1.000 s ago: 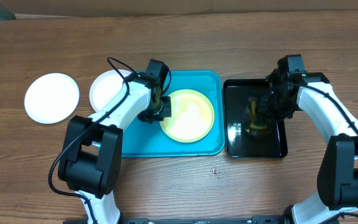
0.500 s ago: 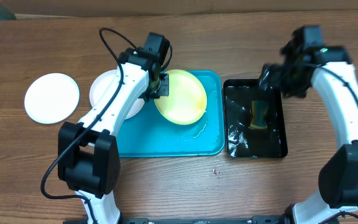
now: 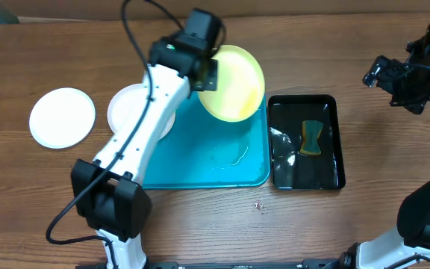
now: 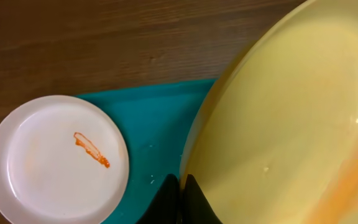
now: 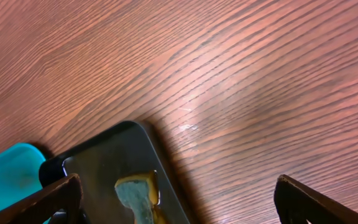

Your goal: Clean dirty plates on tray and stack at the side

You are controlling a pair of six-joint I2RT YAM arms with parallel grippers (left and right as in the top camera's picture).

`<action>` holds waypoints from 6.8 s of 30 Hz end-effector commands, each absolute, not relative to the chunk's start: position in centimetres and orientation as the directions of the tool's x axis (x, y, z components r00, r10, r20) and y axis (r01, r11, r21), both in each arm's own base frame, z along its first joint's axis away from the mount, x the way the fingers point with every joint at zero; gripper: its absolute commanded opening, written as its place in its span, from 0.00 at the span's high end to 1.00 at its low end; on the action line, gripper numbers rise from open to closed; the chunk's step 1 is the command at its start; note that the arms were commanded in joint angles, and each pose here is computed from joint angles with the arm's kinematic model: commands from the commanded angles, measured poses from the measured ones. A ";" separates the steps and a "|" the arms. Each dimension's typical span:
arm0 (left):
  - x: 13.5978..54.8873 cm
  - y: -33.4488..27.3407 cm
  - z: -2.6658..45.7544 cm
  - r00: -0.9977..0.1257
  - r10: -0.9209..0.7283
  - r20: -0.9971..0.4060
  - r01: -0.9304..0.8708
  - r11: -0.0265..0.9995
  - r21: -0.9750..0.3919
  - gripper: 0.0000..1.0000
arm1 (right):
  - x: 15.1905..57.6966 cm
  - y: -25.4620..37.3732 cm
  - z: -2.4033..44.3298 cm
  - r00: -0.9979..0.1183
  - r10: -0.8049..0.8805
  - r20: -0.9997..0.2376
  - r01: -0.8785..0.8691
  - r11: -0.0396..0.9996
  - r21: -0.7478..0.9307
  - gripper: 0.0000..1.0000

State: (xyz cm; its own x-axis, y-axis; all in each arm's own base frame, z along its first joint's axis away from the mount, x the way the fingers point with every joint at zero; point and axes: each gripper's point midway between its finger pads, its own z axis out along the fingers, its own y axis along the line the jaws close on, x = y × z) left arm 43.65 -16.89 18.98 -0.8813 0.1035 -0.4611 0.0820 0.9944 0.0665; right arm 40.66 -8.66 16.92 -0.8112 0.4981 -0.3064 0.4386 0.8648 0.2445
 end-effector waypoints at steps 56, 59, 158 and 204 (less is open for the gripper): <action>43.9 13.3 16.1 -0.731 -0.665 -0.153 -0.565 0.716 -0.409 0.96 | 40.9 -9.0 17.7 -0.795 0.508 -0.331 0.447 0.860 0.247 0.00; 40.4 19.5 15.2 -0.641 -0.754 -0.145 -0.697 0.651 -0.301 0.96 | 40.9 -9.0 17.7 -0.795 0.508 -0.331 0.447 0.860 0.247 0.00; 39.0 -5.0 3.1 -0.977 -0.092 0.191 -0.129 0.973 -0.189 0.91 | 41.0 -9.0 17.7 -0.795 0.508 -0.331 0.446 0.860 0.247 0.00; 36.7 -7.7 1.0 -0.970 -0.108 0.218 -0.107 0.994 0.015 0.52 | 37.2 3.3 14.6 -0.973 0.170 -0.154 0.136 0.968 0.213 0.53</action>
State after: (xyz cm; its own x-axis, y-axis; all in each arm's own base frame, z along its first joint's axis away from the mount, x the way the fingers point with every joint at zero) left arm 37.21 -7.82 1.65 -0.9759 -0.0887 0.1996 -0.0908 0.9959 -0.0013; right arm 38.19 3.79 16.04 -0.9613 0.2284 -0.1542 0.1622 0.9214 0.3533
